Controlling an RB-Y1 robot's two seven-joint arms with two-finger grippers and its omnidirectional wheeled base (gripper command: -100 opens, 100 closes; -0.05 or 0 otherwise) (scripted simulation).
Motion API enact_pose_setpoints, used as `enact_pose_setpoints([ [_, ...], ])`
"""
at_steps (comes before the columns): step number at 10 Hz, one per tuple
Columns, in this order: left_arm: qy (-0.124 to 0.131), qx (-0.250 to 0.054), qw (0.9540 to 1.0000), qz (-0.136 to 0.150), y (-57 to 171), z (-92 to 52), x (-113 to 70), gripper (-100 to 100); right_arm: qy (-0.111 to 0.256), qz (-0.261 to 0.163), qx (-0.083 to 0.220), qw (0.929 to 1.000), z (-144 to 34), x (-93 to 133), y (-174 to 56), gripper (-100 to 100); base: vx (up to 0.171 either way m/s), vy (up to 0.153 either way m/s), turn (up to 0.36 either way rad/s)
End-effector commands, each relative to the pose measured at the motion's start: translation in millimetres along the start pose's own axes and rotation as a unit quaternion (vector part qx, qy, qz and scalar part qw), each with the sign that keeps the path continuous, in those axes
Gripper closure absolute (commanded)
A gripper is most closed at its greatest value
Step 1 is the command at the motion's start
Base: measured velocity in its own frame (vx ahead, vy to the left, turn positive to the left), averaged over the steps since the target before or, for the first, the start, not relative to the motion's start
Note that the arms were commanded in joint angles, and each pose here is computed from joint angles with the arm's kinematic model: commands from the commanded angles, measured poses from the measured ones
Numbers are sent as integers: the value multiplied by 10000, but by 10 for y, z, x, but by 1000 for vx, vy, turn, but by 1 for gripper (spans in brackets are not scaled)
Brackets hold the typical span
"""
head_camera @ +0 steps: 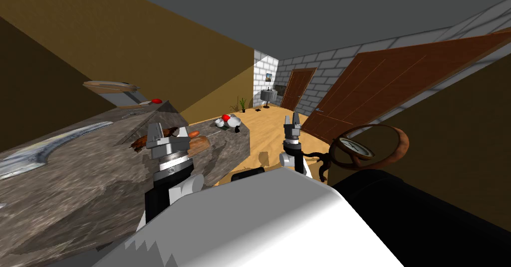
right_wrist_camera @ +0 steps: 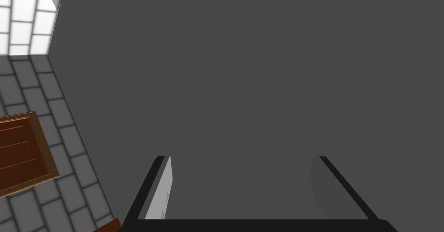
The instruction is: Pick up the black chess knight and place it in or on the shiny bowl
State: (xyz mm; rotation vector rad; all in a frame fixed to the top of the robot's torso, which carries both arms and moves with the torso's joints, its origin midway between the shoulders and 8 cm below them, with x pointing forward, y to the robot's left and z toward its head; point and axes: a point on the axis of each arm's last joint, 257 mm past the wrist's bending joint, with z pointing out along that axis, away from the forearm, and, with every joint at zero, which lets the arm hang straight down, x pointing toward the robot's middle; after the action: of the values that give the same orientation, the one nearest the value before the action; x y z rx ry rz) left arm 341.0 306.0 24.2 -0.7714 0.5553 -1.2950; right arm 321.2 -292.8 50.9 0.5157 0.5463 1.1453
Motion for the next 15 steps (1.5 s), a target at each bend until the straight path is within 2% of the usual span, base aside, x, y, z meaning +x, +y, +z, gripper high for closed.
enact_pose_setpoints([
  [1,202,-111,9997,49,47,3,32,-100,0,0,0,10000,0,0,0,0,14,-15,-31],
  [4,432,-380,9983,70,161,1,44,-100,0,0,0,10000,0,0,0,0,30,-30,-34],
  [7,543,-781,9955,16,330,-15,3,-100,0,0,0,10000,0,0,0,0,47,-42,-56],
  [9,553,-1075,9926,-59,448,-36,-50,-100,0,0,0,10000,0,0,0,0,52,-67,-50],
  [10,551,-1110,9923,-57,465,-40,-52,-100,0,0,0,10000,0,0,0,0,38,-35,-28],
  [14,476,-1648,9849,-216,680,-101,-167,-100,0,0,0,10000,0,0,0,0,44,-38,-50],
  [15,473,-1678,9845,-214,695,-106,-168,-100,0,0,0,10000,0,0,0,0,31,-33,-28],
])
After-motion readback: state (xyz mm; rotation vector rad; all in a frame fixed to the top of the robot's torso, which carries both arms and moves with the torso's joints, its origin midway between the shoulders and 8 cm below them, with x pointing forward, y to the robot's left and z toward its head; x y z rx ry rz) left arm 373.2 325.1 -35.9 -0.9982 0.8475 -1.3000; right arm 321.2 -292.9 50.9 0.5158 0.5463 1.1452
